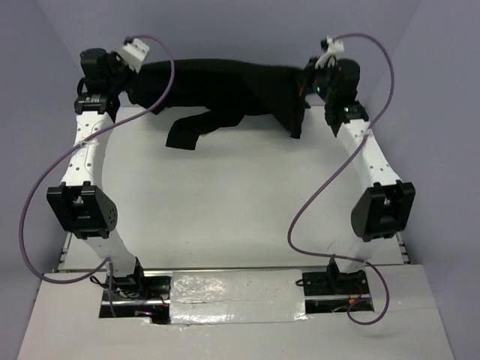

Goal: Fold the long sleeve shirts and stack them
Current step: Flatten the shirt out

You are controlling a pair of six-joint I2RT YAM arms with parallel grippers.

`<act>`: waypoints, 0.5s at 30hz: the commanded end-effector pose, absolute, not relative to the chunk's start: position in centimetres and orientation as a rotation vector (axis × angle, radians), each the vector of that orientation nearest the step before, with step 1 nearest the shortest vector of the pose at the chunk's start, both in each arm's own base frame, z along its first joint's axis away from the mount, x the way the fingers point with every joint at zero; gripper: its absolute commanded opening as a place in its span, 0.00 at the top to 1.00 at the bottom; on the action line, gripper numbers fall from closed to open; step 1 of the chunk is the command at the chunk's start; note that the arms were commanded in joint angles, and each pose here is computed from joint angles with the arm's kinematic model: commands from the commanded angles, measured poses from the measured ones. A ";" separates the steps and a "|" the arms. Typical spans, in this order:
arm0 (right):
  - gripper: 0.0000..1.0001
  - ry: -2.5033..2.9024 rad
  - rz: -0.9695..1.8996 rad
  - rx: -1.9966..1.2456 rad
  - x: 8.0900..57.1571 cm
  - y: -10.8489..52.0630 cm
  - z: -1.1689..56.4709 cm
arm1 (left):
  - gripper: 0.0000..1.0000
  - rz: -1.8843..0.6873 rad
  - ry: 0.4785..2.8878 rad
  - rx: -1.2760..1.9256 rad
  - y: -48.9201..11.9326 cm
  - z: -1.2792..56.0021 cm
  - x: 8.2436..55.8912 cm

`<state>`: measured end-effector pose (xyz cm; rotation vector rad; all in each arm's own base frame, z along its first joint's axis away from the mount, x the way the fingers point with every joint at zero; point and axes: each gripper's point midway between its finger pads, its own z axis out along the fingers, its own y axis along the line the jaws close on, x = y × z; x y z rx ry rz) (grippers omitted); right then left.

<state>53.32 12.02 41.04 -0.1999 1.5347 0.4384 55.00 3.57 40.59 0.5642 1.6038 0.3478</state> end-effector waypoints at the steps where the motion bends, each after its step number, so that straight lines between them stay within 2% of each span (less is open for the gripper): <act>1: 1.00 1.482 0.361 -0.183 46.4 9.7 42.5 | 1.00 0.399 1.689 0.828 3.0 37.9 49.0; 3: 1.00 1.560 0.388 -0.191 42.1 9.9 38.8 | 1.00 0.400 1.824 0.964 3.4 31.6 46.6; 4: 1.00 1.544 0.394 -0.194 39.6 9.8 39.3 | 1.00 0.399 1.877 1.008 3.5 30.3 44.5; 5: 1.00 1.636 0.404 -0.192 38.5 10.0 35.2 | 1.00 0.406 1.919 1.060 3.8 28.4 43.3; 6: 1.00 1.684 0.417 -0.202 37.1 10.7 33.5 | 1.00 0.379 1.994 1.102 3.9 25.3 41.4; 12: 1.00 1.980 0.510 -0.216 29.9 12.2 23.8 | 1.00 0.271 2.285 1.323 4.4 16.7 30.6; 15: 1.00 2.107 0.488 -0.163 27.2 11.2 20.0 | 1.00 0.236 2.374 1.381 4.6 13.3 26.7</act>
